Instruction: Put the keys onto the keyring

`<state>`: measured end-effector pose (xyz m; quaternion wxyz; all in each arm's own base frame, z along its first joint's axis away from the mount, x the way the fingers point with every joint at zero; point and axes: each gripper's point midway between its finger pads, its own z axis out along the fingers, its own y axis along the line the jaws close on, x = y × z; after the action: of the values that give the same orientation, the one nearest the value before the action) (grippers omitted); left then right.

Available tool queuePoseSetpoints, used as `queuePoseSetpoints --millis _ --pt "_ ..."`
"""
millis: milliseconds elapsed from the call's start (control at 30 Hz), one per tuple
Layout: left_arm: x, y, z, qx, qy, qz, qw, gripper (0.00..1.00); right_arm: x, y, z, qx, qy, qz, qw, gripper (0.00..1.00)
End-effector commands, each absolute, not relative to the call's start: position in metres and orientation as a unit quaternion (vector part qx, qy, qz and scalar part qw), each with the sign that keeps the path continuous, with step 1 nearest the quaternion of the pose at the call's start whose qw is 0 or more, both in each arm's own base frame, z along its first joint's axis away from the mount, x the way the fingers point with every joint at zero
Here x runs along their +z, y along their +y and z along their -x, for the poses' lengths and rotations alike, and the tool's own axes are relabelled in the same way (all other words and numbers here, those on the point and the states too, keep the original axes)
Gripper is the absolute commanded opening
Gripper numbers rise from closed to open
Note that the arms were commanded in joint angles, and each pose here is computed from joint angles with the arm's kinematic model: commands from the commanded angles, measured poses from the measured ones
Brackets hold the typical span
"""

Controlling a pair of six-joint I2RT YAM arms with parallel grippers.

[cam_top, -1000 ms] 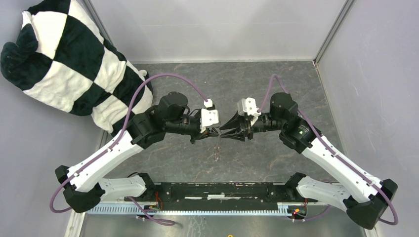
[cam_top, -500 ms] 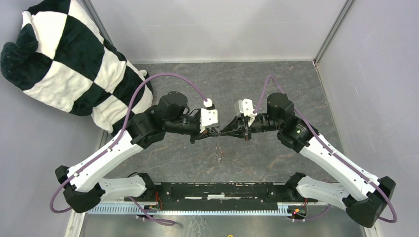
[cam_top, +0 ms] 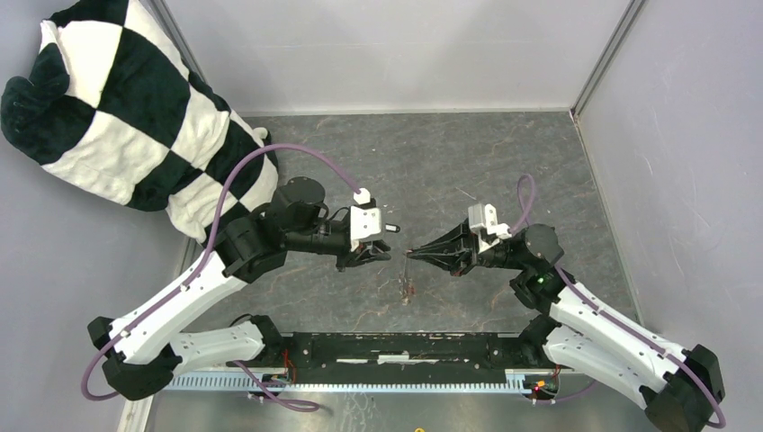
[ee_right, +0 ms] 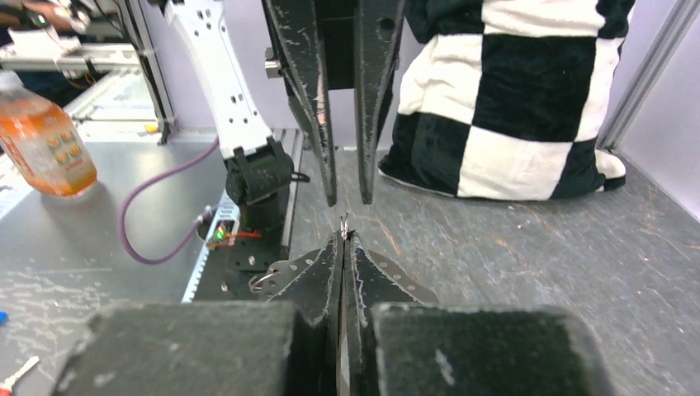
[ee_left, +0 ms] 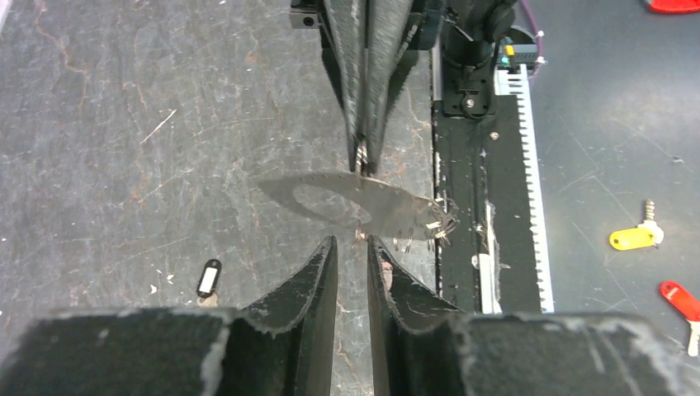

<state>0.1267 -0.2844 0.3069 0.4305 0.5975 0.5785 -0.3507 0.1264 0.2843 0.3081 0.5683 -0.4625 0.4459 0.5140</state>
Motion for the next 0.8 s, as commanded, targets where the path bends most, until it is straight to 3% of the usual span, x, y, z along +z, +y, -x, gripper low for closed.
queuePoseSetpoints --millis 0,100,133,167,400,767 --pt "0.320 -0.288 -0.110 -0.405 0.561 -0.582 0.428 0.27 0.364 0.274 -0.113 0.561 0.356 0.405 0.628 0.01" --pt "0.322 -0.294 -0.107 -0.425 0.555 -0.576 0.424 0.37 0.367 0.272 -0.109 0.580 0.345 0.392 0.626 0.01" --pt "0.323 -0.296 -0.108 -0.430 0.559 -0.569 0.424 0.49 0.367 0.272 -0.108 0.584 0.343 0.390 0.624 0.01" --pt "0.323 -0.298 -0.110 -0.430 0.560 -0.564 0.428 0.52 0.367 0.272 -0.108 0.586 0.341 0.388 0.624 0.01" --pt "0.341 -0.304 -0.116 -0.438 0.554 -0.545 0.451 0.53 0.358 0.270 -0.105 0.599 0.344 0.379 0.616 0.01" --pt "0.342 -0.308 -0.106 -0.463 0.536 -0.555 0.436 0.42 0.356 0.275 -0.106 0.609 0.344 0.376 0.608 0.01"
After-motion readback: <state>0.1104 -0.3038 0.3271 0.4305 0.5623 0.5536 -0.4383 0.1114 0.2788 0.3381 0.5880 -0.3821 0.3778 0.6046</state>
